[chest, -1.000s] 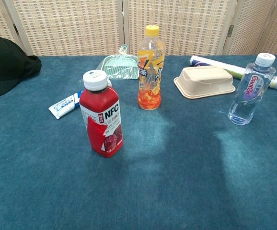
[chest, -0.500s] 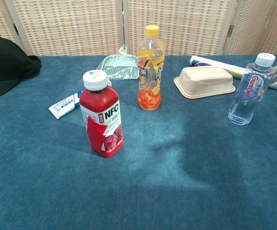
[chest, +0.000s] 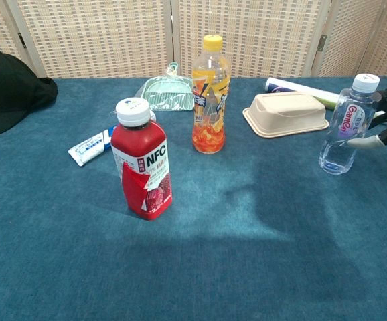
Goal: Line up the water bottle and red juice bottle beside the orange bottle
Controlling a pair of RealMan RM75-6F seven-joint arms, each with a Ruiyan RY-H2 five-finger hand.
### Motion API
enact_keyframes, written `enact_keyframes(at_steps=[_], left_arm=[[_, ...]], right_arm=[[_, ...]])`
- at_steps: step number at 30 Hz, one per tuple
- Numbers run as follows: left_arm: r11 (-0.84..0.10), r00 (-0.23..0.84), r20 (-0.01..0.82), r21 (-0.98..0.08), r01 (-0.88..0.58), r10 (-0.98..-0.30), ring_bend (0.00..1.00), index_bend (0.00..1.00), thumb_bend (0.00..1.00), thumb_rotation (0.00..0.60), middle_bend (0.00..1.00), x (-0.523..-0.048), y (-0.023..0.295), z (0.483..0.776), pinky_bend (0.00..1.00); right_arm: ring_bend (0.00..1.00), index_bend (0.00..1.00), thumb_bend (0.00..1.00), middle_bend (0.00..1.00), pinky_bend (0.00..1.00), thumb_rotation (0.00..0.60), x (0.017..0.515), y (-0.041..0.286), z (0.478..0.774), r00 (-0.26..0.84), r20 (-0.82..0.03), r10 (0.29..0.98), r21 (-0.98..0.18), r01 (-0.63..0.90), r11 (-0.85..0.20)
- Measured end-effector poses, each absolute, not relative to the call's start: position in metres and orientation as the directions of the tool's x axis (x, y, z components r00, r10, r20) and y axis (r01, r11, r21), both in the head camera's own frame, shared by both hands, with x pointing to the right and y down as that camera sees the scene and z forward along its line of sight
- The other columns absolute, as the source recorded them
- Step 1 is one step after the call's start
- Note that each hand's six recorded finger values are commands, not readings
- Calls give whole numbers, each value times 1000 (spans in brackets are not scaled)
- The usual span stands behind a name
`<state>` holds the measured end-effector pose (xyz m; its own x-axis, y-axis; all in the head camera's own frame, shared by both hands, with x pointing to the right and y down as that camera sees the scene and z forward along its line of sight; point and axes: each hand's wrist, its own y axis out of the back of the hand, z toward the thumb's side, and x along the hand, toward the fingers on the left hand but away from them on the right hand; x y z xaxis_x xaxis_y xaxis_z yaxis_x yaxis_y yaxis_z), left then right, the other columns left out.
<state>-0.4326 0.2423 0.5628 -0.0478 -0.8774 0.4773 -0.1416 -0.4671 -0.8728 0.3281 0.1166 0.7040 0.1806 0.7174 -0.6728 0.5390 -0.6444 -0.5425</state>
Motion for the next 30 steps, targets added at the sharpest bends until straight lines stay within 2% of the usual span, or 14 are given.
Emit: enact_keyframes(at_steps=[4,10,19,30], left_arm=[[-468,-51,479,-872,-142,-876,153,99,149,600,40,-434,243,563,167],[-470,-53,481,-871,-144,-875,153,109,149,600,40,-435,244,563,167],[-467,-47,478,-872,-147,-877,153,109,148,600,40,-433,244,562,167],[-467,-53,477,-873,-142,-877,153,109,149,600,40,-435,246,559,167]], right_arm=[[118,428,357,347,208,600,322,115,709,191,-665,722,-547,533,-645],[158,490,384,389,226,600,317,111,705,199,-639,743,-553,552,-624],[158,491,383,389,226,600,283,90,690,274,-595,756,-508,600,-618],[158,491,383,385,226,600,243,69,700,313,-592,742,-468,617,-633]])
